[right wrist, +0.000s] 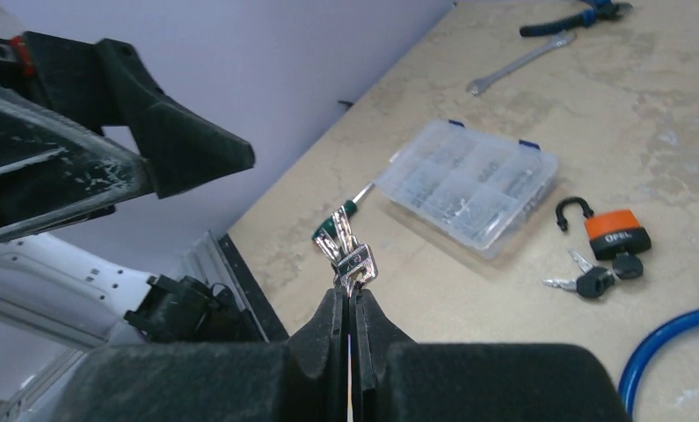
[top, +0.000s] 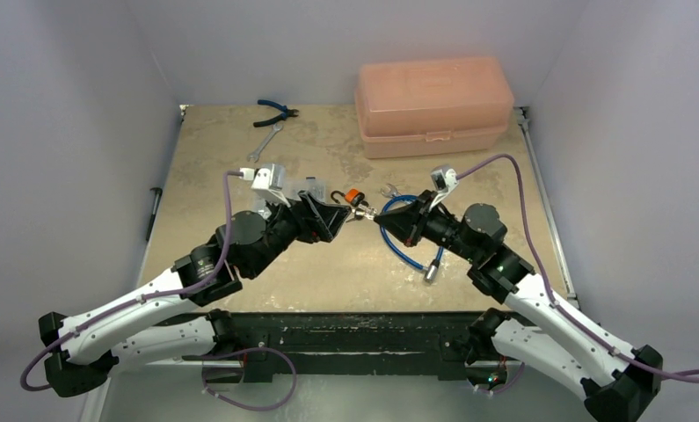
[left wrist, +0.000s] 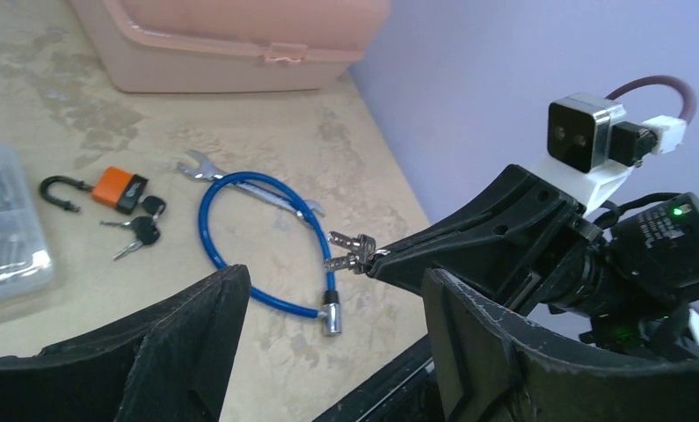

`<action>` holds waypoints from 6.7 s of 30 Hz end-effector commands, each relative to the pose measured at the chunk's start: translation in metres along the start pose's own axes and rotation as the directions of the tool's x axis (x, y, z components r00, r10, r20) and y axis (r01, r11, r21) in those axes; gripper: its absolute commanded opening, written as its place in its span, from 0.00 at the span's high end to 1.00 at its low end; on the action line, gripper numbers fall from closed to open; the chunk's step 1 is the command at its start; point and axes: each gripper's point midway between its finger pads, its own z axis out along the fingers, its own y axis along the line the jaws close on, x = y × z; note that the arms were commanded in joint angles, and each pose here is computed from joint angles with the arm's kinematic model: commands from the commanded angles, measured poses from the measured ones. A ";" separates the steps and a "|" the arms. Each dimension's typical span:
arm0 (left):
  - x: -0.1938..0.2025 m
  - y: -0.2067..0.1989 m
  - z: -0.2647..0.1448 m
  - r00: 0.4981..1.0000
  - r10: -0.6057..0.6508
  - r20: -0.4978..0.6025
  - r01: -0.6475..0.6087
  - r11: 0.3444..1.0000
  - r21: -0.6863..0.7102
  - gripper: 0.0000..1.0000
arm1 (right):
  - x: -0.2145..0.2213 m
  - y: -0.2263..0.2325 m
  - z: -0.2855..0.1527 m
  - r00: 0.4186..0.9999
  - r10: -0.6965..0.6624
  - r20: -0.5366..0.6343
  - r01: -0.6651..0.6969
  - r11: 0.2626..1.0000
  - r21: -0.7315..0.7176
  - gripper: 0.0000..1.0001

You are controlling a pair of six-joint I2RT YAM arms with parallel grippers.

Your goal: Unlock with the key

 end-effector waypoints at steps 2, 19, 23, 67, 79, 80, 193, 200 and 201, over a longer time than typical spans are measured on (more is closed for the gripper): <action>-0.023 -0.046 -0.002 0.995 -0.087 0.055 0.074 0.977 0.200 0.26 | -0.023 0.033 -0.013 0.996 -0.024 0.080 0.034 0.991 -0.133 1.00; 0.002 -0.070 0.014 0.993 -0.111 -0.033 0.115 0.945 0.307 0.44 | -0.037 0.062 -0.036 0.992 -0.040 0.119 0.067 0.970 -0.233 1.00; 0.009 -0.074 0.017 0.992 -0.111 -0.058 0.124 0.937 0.327 0.51 | -0.038 0.063 -0.038 0.992 -0.041 0.123 0.069 0.969 -0.237 1.00; 0.022 -0.069 0.022 0.994 -0.015 -0.106 0.047 0.953 0.299 0.95 | -0.037 0.065 -0.043 0.991 -0.109 0.084 0.125 0.967 -0.222 1.00; 0.022 -0.071 0.023 0.994 0.007 -0.113 0.028 0.954 0.300 0.88 | -0.036 0.065 -0.042 0.991 -0.113 0.076 0.127 0.966 -0.224 1.00; 0.023 -0.071 0.023 0.993 0.006 -0.115 0.029 0.953 0.301 0.92 | -0.035 0.064 -0.042 0.991 -0.112 0.075 0.127 0.966 -0.224 1.00; 0.018 -0.048 0.015 0.950 0.239 -0.201 -0.204 0.962 0.180 0.07 | -0.006 -0.023 -0.045 0.999 -0.024 -0.044 0.034 0.971 0.237 1.00; 0.050 0.007 0.050 0.916 0.254 -0.310 -0.299 0.948 -0.107 0.15 | -0.008 -0.087 -0.080 0.993 0.084 0.083 -0.117 0.783 0.611 1.00; 0.056 0.011 0.057 0.906 0.259 -0.335 -0.318 0.939 -0.133 0.16 | -0.008 -0.090 -0.084 0.992 0.087 0.092 -0.126 0.769 0.627 1.00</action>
